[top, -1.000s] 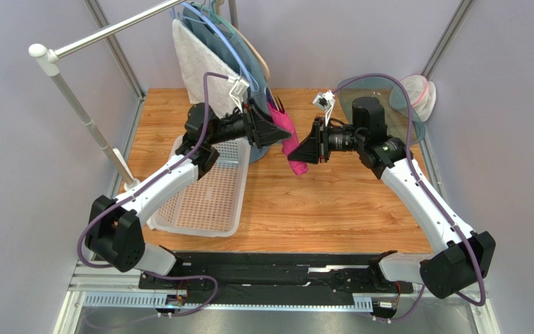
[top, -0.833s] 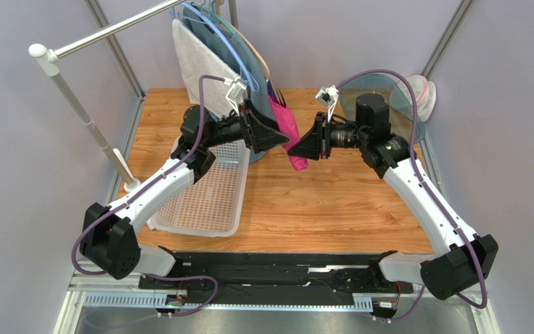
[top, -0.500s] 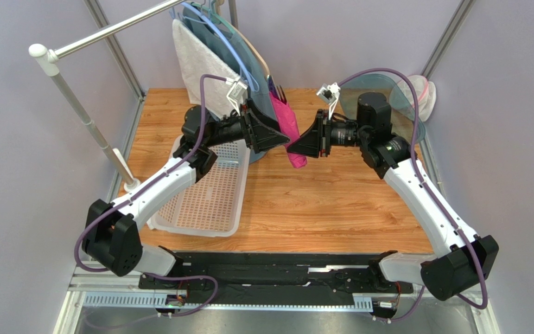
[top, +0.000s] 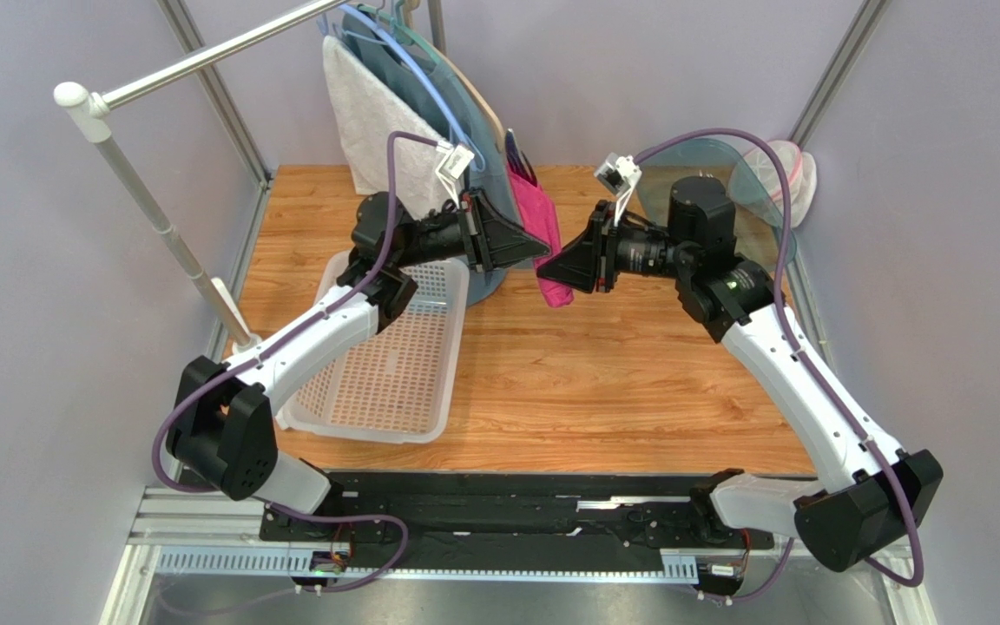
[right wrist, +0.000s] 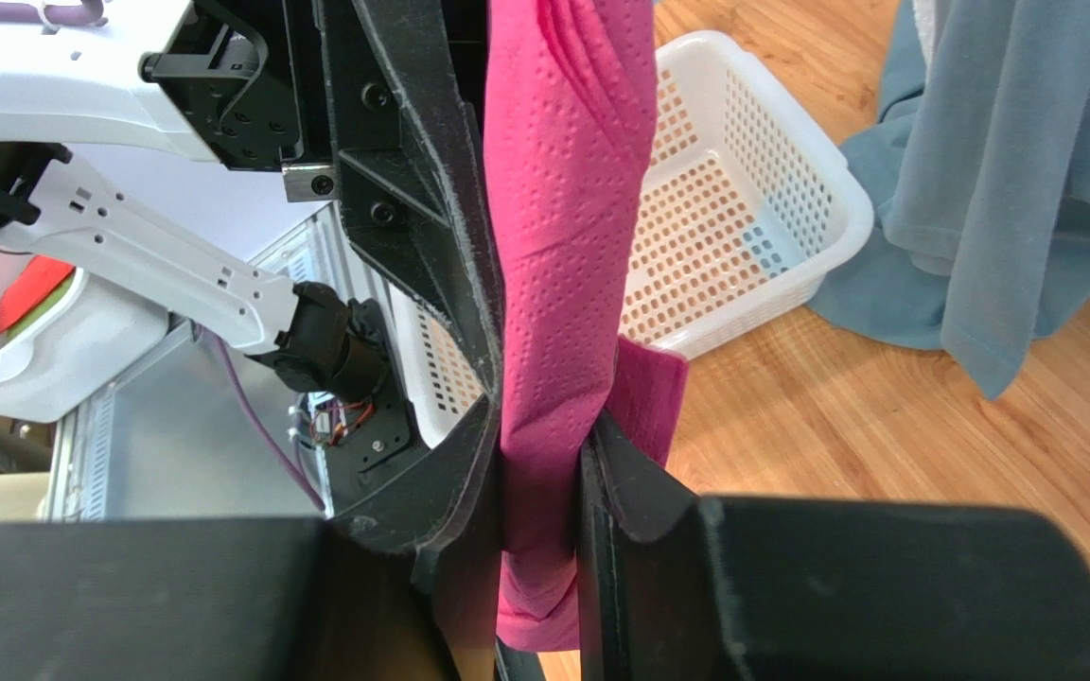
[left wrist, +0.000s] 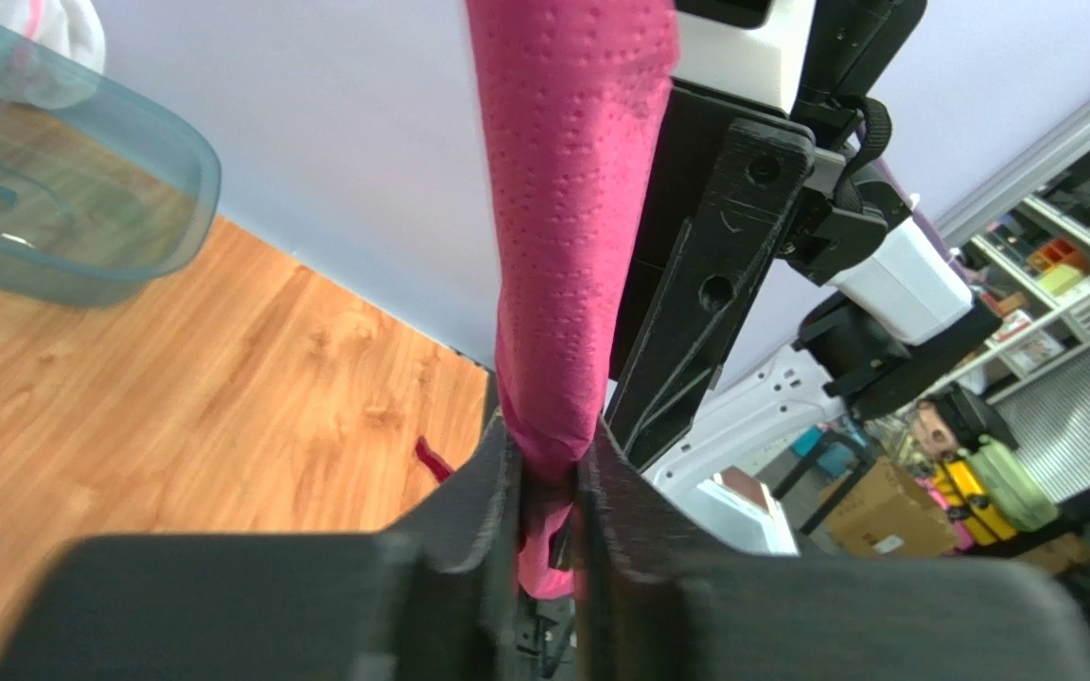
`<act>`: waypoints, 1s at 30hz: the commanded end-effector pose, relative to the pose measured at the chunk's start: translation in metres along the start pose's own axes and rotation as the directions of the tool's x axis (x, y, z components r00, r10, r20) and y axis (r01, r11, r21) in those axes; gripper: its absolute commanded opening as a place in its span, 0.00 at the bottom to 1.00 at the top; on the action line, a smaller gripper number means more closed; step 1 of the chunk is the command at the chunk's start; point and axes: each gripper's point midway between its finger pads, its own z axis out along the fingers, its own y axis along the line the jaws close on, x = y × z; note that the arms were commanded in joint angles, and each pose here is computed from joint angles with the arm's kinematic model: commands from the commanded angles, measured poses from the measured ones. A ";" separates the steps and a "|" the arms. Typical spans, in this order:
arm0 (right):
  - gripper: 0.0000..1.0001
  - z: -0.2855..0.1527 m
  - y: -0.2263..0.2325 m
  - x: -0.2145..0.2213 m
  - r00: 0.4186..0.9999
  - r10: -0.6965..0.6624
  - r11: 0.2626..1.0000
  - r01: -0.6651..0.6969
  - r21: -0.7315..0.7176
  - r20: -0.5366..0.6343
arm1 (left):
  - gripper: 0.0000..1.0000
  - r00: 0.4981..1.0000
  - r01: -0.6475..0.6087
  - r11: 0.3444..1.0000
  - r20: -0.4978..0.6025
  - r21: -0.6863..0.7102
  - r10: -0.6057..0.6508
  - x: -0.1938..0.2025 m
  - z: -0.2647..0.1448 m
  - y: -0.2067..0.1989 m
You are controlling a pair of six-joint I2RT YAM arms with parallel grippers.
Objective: Place the utensils on the paper napkin and roll it up
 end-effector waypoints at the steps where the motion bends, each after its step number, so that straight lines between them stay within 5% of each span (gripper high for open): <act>1: 0.00 -0.010 0.032 -0.024 0.986 -0.154 0.987 0.157 -0.045 0.064 | 0.01 0.997 -0.056 0.998 0.059 0.021 0.055 -0.021 0.005 -0.008; 4: 0.04 -0.010 0.033 -0.021 0.988 -0.146 0.988 0.148 -0.053 0.048 | 0.00 0.995 -0.090 0.994 0.058 0.057 0.086 -0.023 0.004 -0.015; 8: 0.49 -0.013 0.035 -0.008 0.993 -0.115 0.990 0.115 -0.086 0.008 | 0.00 0.986 -0.161 0.976 0.051 0.145 0.155 -0.027 0.002 -0.036; 11: 0.64 -0.016 0.034 -0.003 0.995 -0.098 0.990 0.096 -0.101 -0.011 | 0.00 0.983 -0.184 0.963 0.031 0.196 0.181 -0.027 0.001 -0.049; 15: 0.65 -0.017 0.038 -0.004 0.993 -0.116 0.984 0.113 -0.138 -0.016 | 0.00 0.979 -0.203 0.949 0.018 0.240 0.205 -0.027 -0.002 -0.062; 19: 0.64 -0.013 0.041 -0.002 0.994 -0.102 0.977 0.095 -0.190 -0.030 | 0.00 0.970 -0.232 0.927 0.003 0.293 0.241 -0.024 -0.003 -0.079; 22: 0.53 -0.011 0.044 -0.001 0.996 -0.082 0.972 0.072 -0.224 -0.035 | 0.00 0.967 -0.241 0.918 0.003 0.314 0.253 -0.025 -0.003 -0.088; 29: 0.00 -0.009 0.045 -0.006 0.999 -0.049 0.975 0.043 -0.219 -0.022 | 0.00 0.970 -0.236 0.927 0.020 0.293 0.241 -0.029 -0.001 -0.085; 30: 0.00 -0.010 0.042 -0.007 0.999 -0.043 0.981 0.039 -0.189 -0.017 | 0.00 0.967 -0.250 0.926 0.030 0.282 0.252 -0.030 0.000 -0.084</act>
